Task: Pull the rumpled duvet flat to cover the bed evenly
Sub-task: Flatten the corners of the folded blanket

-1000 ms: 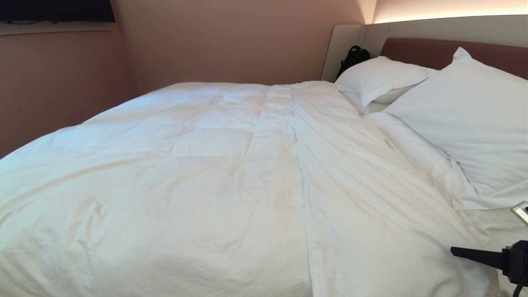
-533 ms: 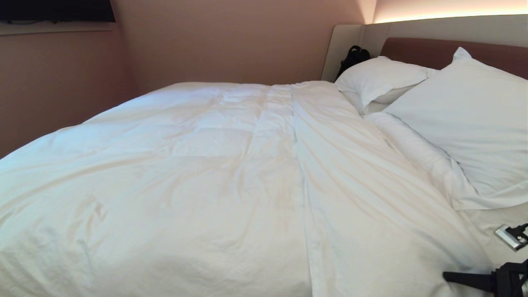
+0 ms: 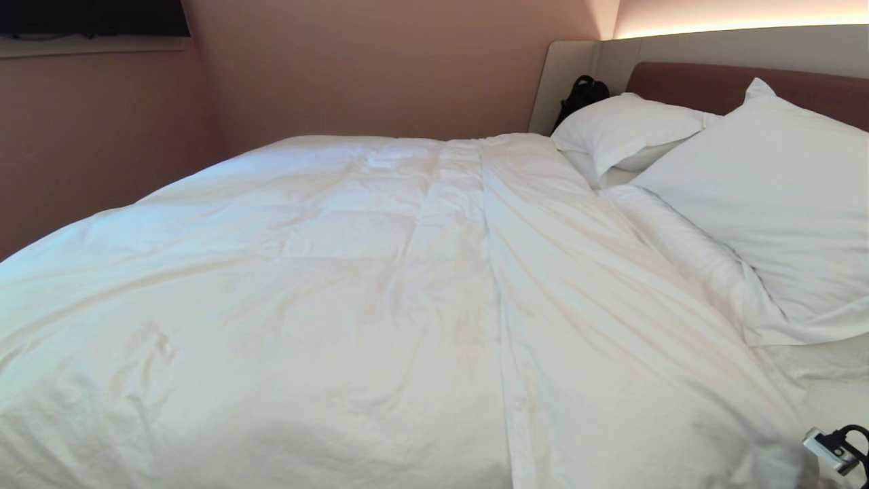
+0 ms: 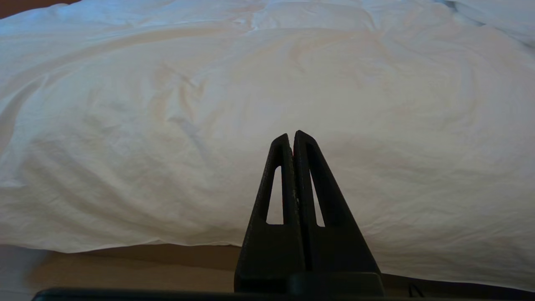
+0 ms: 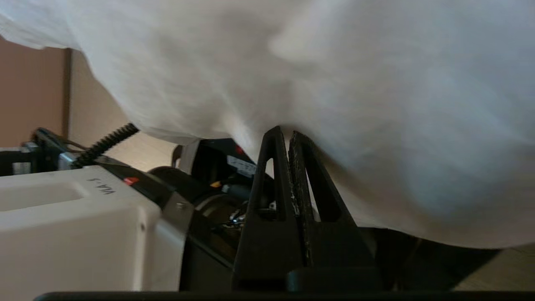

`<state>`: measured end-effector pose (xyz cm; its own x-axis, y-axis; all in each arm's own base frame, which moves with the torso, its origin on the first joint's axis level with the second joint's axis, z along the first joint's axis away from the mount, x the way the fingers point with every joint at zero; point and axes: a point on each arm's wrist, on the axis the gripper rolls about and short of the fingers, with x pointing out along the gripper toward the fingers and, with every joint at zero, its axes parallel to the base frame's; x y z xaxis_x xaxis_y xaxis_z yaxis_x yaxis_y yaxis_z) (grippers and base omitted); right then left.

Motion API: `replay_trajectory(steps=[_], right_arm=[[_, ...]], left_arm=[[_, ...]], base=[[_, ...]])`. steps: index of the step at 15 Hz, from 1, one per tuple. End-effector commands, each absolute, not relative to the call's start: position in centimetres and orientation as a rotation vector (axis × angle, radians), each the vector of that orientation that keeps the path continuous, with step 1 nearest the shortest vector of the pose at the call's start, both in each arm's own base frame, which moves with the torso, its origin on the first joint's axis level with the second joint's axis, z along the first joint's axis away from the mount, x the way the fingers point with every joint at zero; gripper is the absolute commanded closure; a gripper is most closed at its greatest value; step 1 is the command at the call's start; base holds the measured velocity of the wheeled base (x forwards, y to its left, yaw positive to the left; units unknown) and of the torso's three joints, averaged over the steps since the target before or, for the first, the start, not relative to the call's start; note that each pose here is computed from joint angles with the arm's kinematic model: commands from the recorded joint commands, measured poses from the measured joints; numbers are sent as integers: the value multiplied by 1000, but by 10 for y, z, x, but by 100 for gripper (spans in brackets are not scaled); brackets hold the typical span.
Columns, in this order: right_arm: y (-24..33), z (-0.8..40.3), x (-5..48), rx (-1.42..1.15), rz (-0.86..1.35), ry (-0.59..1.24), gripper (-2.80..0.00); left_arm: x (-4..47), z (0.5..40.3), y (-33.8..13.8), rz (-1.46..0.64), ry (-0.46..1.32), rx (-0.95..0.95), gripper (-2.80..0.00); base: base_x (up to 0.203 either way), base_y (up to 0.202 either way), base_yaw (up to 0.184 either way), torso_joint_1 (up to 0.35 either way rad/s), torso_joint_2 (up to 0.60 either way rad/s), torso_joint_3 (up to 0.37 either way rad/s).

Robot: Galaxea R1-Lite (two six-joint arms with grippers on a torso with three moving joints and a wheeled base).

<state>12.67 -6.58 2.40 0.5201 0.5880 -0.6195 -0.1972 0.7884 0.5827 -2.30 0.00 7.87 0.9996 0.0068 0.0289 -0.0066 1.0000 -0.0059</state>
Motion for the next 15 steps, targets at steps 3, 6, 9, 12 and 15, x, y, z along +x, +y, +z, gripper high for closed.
replay_trajectory(steps=[3,6,9,12,15], right_arm=[[-71,15,133,381,449,875,0],[-72,-1,133,350,406,916,0],[-76,-19,135,295,368,927,0],[-77,-21,135,280,352,931,0],[-78,-22,135,236,302,980,0]], left_arm=[[-23,79,0,8,-29,-6,0],[-23,79,0,8,-29,-6,0],[-23,79,0,8,-29,-6,0],[-23,79,0,8,-29,-6,0],[-23,79,0,8,-29,-6,0]], base=[[0,0,0,0,0,0],[0,0,0,0,0,0],[0,0,0,0,0,0],[0,0,0,0,0,0],[0,0,0,0,0,0]])
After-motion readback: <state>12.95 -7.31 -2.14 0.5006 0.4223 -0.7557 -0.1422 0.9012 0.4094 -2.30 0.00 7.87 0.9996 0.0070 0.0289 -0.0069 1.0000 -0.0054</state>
